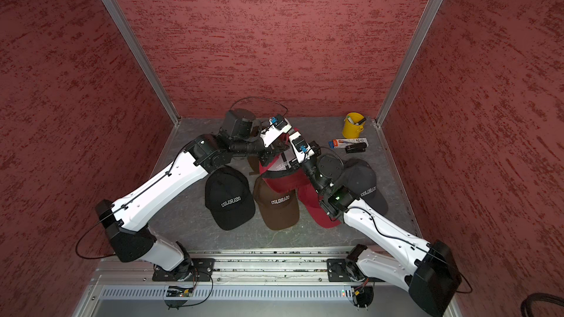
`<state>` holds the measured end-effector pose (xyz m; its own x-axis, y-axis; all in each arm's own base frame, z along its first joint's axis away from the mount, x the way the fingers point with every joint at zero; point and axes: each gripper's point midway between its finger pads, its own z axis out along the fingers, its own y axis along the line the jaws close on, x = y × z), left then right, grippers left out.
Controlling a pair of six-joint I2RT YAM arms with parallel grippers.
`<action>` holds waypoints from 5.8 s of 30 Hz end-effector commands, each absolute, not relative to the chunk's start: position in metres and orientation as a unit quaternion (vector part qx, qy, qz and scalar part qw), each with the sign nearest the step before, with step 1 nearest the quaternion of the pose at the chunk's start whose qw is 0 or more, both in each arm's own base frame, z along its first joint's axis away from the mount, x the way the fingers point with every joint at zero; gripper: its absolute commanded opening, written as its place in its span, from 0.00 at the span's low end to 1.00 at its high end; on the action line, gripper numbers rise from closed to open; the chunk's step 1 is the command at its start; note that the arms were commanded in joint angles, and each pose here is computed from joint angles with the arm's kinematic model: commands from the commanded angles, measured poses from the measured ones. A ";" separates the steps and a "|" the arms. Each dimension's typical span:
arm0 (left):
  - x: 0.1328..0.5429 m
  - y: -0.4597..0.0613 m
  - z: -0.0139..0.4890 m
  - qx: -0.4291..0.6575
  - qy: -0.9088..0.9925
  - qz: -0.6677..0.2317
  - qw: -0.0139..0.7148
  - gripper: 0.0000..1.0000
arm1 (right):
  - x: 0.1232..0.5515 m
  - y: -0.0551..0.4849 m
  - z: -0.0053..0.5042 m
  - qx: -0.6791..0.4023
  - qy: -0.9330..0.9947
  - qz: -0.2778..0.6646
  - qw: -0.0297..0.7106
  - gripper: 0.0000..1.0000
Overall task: Open the adjustable buckle of the baseball cap
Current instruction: Pull the adjustable strap on the baseball cap, then place the baseball cap at the center of the board, then reset both arms
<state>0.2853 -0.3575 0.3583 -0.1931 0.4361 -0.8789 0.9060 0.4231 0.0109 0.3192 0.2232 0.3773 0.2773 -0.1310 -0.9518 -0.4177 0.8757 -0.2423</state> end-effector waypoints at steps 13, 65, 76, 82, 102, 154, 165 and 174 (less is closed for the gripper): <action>0.312 -0.339 0.371 0.353 0.726 -0.331 0.489 0.00 | 0.332 0.179 0.431 -0.055 0.597 0.096 0.795 0.01; 0.324 -0.389 0.279 0.249 0.713 -0.248 0.607 0.23 | 0.370 0.182 0.455 0.142 0.664 0.203 0.706 0.00; 0.324 -0.391 0.282 0.258 0.733 -0.309 0.549 0.00 | 0.364 0.158 0.449 0.125 0.667 0.142 0.721 0.39; 0.352 -0.389 0.277 0.223 0.754 -0.398 0.472 0.00 | 0.333 0.102 0.467 0.138 0.642 0.088 0.749 0.57; 0.444 -0.437 0.155 0.042 0.809 -0.528 0.253 0.41 | 0.292 0.082 0.407 0.104 0.694 0.096 0.706 0.67; 0.385 0.006 0.145 -0.035 0.775 -0.010 0.631 1.00 | 0.332 -0.034 0.185 0.109 0.644 -0.048 0.755 0.99; 0.400 0.011 0.115 -0.047 0.790 -0.006 0.611 1.00 | 0.370 -0.022 0.156 0.067 0.698 -0.030 0.712 0.99; 0.401 0.010 0.116 -0.046 0.790 -0.011 0.612 1.00 | 0.371 -0.023 0.155 0.066 0.700 -0.029 0.710 0.99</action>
